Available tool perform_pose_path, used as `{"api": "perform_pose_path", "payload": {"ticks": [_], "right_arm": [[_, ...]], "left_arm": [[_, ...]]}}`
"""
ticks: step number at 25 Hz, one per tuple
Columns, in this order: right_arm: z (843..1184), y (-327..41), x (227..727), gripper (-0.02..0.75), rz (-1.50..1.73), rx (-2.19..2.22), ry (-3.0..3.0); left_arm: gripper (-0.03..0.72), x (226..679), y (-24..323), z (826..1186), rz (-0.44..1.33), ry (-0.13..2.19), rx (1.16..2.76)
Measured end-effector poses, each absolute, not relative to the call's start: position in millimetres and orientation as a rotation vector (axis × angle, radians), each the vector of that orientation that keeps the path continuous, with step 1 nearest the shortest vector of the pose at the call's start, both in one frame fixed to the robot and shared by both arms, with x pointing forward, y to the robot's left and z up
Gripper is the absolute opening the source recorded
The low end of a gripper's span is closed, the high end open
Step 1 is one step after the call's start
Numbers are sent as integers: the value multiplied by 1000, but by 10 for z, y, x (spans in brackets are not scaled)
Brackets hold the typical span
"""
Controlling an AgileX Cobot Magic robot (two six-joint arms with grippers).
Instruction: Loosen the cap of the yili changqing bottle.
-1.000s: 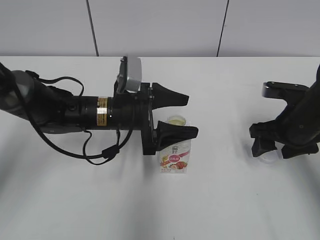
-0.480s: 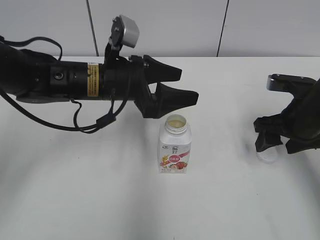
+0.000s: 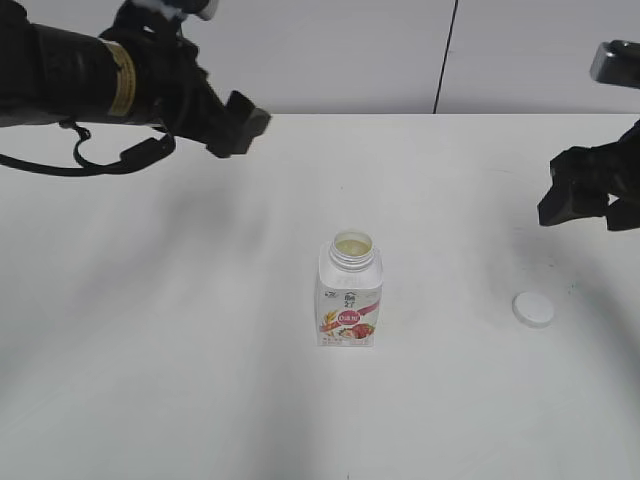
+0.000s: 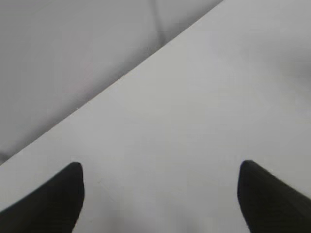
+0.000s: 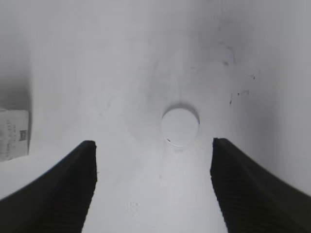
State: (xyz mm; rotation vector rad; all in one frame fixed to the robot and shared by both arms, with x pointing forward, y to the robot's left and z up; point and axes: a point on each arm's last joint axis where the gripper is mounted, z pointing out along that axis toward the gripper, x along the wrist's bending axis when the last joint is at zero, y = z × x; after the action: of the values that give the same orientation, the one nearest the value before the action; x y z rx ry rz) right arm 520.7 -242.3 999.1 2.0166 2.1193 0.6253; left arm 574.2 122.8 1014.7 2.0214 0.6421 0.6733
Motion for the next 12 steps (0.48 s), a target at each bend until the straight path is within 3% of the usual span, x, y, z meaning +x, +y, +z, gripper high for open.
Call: {"api": "perform_pose_path", "payload": {"ticks": [6, 12], "right_arm": [[10322, -2440, 5063, 574, 728, 1954, 2074], [10371, -2466, 4904, 574, 623, 1965, 2160]], "left_arm": [[586, 5817, 1650, 10117, 940, 1167, 2070], [556, 5675, 1799, 10420, 863, 1457, 2003]]}}
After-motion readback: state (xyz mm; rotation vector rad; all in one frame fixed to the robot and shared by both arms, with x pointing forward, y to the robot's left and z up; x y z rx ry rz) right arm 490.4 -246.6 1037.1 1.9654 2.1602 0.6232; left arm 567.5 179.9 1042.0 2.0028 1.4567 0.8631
